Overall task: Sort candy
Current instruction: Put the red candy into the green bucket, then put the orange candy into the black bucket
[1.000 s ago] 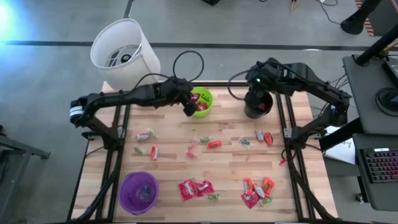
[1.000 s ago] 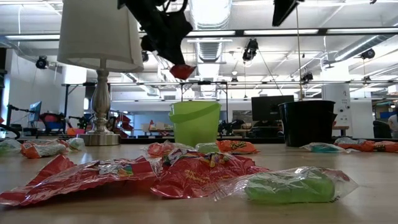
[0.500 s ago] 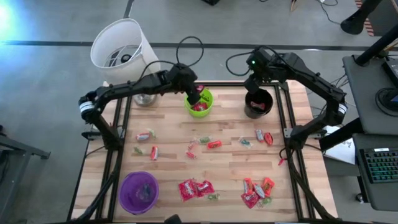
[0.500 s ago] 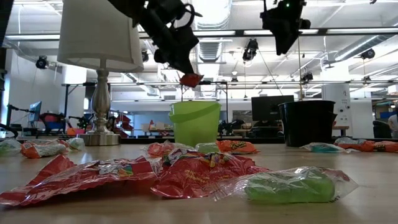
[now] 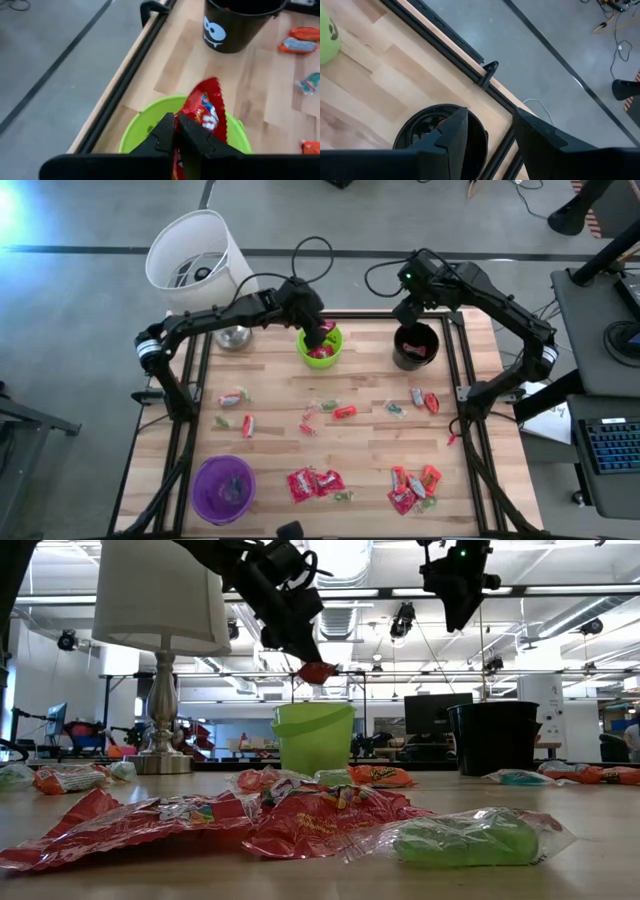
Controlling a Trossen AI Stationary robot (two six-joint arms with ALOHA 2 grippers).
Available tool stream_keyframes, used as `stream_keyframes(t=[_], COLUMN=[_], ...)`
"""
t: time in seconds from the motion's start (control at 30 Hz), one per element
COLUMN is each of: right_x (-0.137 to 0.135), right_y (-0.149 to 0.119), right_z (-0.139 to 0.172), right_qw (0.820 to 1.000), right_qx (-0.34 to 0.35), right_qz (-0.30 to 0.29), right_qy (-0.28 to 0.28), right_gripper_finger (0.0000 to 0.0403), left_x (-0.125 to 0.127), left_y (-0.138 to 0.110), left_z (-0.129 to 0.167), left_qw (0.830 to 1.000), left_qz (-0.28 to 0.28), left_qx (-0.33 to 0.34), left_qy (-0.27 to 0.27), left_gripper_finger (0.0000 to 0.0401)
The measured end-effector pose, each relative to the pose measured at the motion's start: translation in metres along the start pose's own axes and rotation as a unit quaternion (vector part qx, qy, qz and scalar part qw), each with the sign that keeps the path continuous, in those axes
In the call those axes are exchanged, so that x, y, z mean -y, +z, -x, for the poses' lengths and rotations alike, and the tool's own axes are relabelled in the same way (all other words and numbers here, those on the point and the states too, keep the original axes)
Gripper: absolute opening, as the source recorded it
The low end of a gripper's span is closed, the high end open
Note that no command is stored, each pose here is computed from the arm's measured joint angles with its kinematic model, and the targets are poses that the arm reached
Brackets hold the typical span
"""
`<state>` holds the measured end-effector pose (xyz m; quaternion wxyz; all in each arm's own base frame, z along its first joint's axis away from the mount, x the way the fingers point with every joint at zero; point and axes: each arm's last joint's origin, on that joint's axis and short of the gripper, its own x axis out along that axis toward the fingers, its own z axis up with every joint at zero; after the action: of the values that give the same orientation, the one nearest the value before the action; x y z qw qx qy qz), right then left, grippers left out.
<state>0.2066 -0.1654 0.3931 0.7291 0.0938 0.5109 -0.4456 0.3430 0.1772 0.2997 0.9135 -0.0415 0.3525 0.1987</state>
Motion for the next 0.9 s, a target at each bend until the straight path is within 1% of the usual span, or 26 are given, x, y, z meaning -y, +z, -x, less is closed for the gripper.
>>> stream_keyframes(t=[0.1, 0.23, 0.37, 0.47, 0.53, 0.63, 0.73, 0.9], right_x=[0.0, 0.002, 0.004, 0.007, 0.007, 0.005, 0.003, -0.004], right_y=[0.0, -0.002, -0.005, -0.009, -0.013, -0.02, -0.026, -0.045], right_z=[0.001, 0.004, 0.009, 0.014, 0.018, 0.022, 0.026, 0.028], right_qw=[1.0, 1.0, 1.0, 1.0, 0.999, 0.995, 0.985, 0.965], right_qx=[0.001, 0.004, 0.009, 0.01, 0.0, -0.02, -0.043, -0.092], right_qz=[0.0, -0.002, -0.005, -0.008, -0.007, -0.002, 0.008, 0.044], right_qy=[0.0, 0.001, 0.001, 0.011, 0.039, 0.102, 0.167, 0.241], right_gripper_finger=[0.0151, 0.0151, 0.0151, 0.0151, 0.0151, 0.0151, 0.0151, 0.0151], left_x=[0.0, 0.0, 0.0, 0.0, 0.001, 0.004, 0.008, 0.02], left_y=[-0.001, -0.002, -0.005, -0.004, -0.003, 0.002, 0.008, 0.009], left_z=[0.0, 0.0, 0.0, 0.004, 0.007, 0.013, 0.019, 0.029], left_qw=[1.0, 1.0, 1.0, 0.999, 0.999, 0.998, 0.998, 0.996], left_qz=[0.0, 0.0, 0.002, 0.003, 0.004, 0.001, -0.003, -0.015], left_qx=[-0.007, -0.011, -0.026, -0.043, -0.053, -0.057, -0.057, -0.084], left_qy=[-0.001, -0.001, -0.001, -0.002, -0.004, -0.008, -0.012, -0.026], left_gripper_finger=[0.0014, 0.0044, 0.0075, 0.0089, 0.0093, 0.0093, 0.0091, 0.0091])
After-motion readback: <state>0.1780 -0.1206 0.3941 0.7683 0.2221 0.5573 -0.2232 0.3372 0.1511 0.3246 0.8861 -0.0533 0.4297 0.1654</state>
